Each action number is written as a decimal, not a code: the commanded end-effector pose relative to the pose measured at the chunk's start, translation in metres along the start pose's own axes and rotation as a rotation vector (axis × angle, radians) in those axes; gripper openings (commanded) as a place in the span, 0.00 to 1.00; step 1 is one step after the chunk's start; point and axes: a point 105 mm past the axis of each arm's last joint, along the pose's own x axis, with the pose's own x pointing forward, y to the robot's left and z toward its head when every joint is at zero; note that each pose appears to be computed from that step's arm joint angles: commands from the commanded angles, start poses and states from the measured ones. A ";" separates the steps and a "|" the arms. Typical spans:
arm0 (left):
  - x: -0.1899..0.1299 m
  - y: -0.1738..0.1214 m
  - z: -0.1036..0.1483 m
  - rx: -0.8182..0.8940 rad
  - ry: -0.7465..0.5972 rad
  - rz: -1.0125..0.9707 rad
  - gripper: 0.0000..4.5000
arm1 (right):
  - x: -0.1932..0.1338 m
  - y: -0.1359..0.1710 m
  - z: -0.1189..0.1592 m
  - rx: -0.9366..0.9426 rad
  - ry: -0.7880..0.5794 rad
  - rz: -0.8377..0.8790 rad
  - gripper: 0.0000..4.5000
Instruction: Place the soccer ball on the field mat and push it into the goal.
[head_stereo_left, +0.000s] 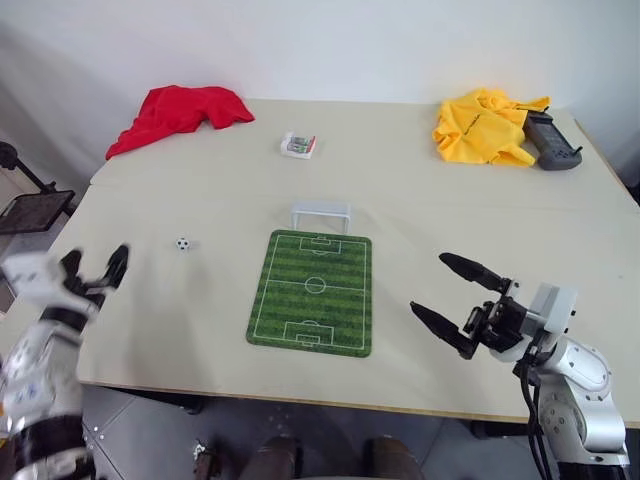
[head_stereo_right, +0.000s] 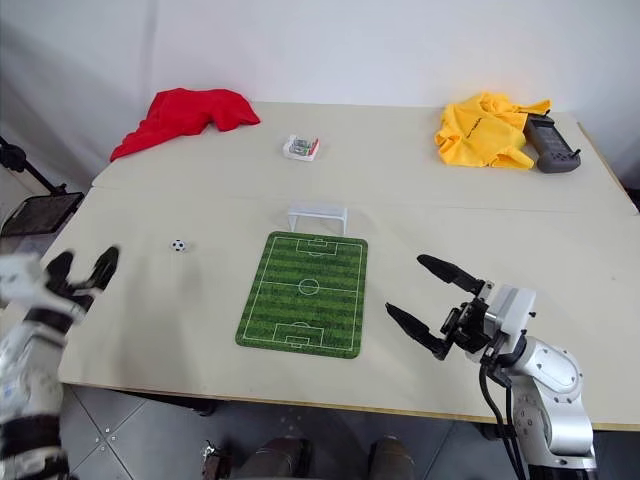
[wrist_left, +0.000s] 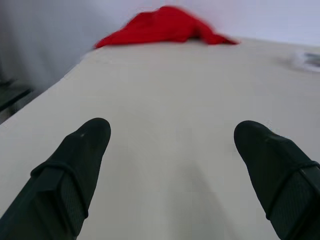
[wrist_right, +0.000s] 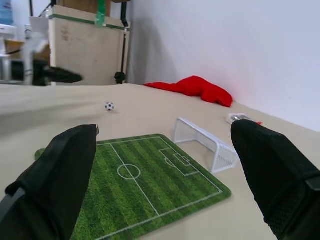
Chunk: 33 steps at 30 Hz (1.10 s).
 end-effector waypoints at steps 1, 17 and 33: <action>0.020 -0.013 -0.004 0.062 0.083 -0.052 0.99 | 0.001 0.002 0.007 -0.019 -0.012 0.003 1.00; 0.037 -0.031 -0.037 0.142 0.237 -0.189 0.99 | -0.003 0.004 0.009 -0.030 -0.012 -0.063 1.00; 0.041 -0.052 -0.017 0.069 0.084 -0.333 0.19 | -0.006 0.012 0.015 -0.023 -0.002 0.020 1.00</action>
